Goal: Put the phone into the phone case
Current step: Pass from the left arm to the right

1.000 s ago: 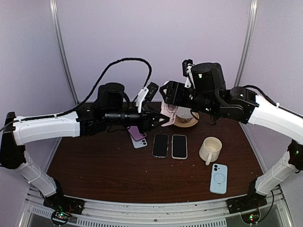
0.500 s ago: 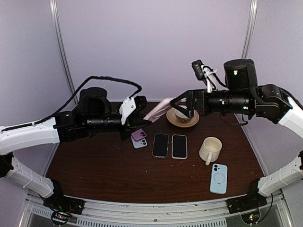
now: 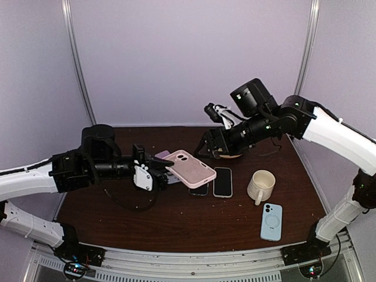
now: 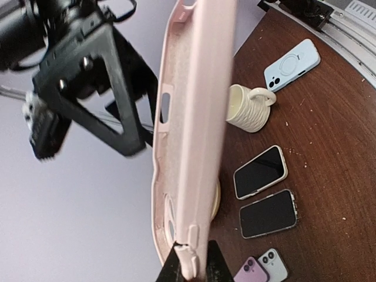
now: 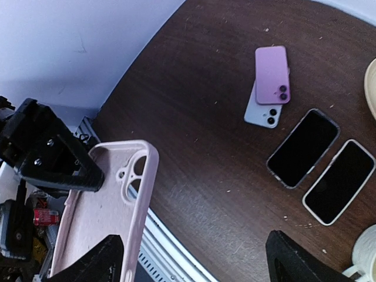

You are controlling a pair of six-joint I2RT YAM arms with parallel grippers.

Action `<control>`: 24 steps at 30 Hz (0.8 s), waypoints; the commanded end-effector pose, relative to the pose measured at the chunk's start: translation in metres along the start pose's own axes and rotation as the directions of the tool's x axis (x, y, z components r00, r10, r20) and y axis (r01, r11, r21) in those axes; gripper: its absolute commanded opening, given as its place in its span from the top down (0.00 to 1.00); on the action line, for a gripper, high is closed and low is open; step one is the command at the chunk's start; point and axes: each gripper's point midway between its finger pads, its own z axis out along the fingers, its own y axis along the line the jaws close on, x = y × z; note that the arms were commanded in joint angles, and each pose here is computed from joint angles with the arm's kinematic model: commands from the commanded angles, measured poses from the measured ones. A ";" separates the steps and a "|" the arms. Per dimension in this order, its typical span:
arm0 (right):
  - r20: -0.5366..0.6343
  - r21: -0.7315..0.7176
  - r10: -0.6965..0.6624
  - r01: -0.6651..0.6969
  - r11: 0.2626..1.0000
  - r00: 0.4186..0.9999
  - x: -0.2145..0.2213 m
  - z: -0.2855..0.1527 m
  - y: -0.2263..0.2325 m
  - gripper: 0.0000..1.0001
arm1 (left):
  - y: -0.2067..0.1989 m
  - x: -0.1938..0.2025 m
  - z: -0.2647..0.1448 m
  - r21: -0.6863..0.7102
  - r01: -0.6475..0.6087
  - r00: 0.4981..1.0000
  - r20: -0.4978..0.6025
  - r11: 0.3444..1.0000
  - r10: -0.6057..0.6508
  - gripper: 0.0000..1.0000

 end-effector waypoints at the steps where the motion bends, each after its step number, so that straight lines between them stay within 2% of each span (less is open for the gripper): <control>1: -0.034 -0.213 0.032 -0.038 0.976 0.999 -0.005 0.005 0.042 0.13 | 0.016 -0.012 -0.001 -0.086 -0.200 0.979 0.007 0.976 0.202 1.00; 3: -0.032 -0.239 0.056 -0.062 0.969 0.998 -0.005 0.010 0.045 0.15 | 0.011 -0.010 0.002 -0.073 -0.211 0.977 0.000 0.975 0.212 1.00; 7: -0.055 -0.270 0.098 -0.109 0.957 0.994 0.003 0.022 0.046 0.18 | 0.024 -0.011 0.005 -0.145 -0.223 0.975 -0.012 0.964 0.223 1.00; 8: -0.060 -0.290 0.111 -0.124 0.949 0.992 0.004 0.026 0.047 0.23 | 0.025 -0.010 0.006 -0.147 -0.222 0.975 -0.018 0.964 0.222 1.00; 13: -0.077 -0.274 0.141 -0.157 0.949 0.987 0.011 0.033 0.041 0.48 | 0.026 -0.009 0.007 -0.154 -0.220 0.975 -0.023 0.963 0.219 1.00; 14: -0.072 -0.280 0.140 -0.155 0.947 0.988 0.010 0.033 0.042 0.56 | 0.026 -0.009 0.007 -0.153 -0.220 0.975 -0.023 0.963 0.219 1.00; 17: -0.056 -0.268 0.151 -0.160 0.950 0.987 0.008 0.030 0.039 0.95 | 0.022 -0.009 0.008 -0.137 -0.214 0.977 -0.019 0.967 0.213 1.00; 18: -0.045 -0.246 0.157 -0.163 0.955 0.987 0.007 0.030 0.035 1.00 | 0.021 -0.009 0.007 -0.134 -0.203 0.979 -0.017 0.970 0.202 1.00; 20: -0.029 -0.210 0.178 -0.180 0.961 0.984 0.008 0.031 0.026 1.00 | 0.019 -0.008 0.006 -0.113 -0.161 0.987 -0.017 0.981 0.160 1.00; 21: -0.021 -0.194 0.188 -0.188 0.963 0.982 0.009 0.031 0.022 1.00 | 0.016 -0.007 0.006 -0.097 -0.128 0.992 -0.020 0.987 0.127 0.84; 23: -0.005 -0.148 0.210 -0.208 0.967 0.978 0.012 0.033 0.010 1.00 | 0.008 -0.002 0.004 -0.056 -0.043 0.998 -0.041 0.997 0.041 0.37; 24: 0.013 -0.109 0.227 -0.224 0.969 0.974 0.014 0.034 0.001 1.00 | 0.003 0.003 0.004 -0.040 0.012 0.998 -0.059 0.999 -0.014 0.18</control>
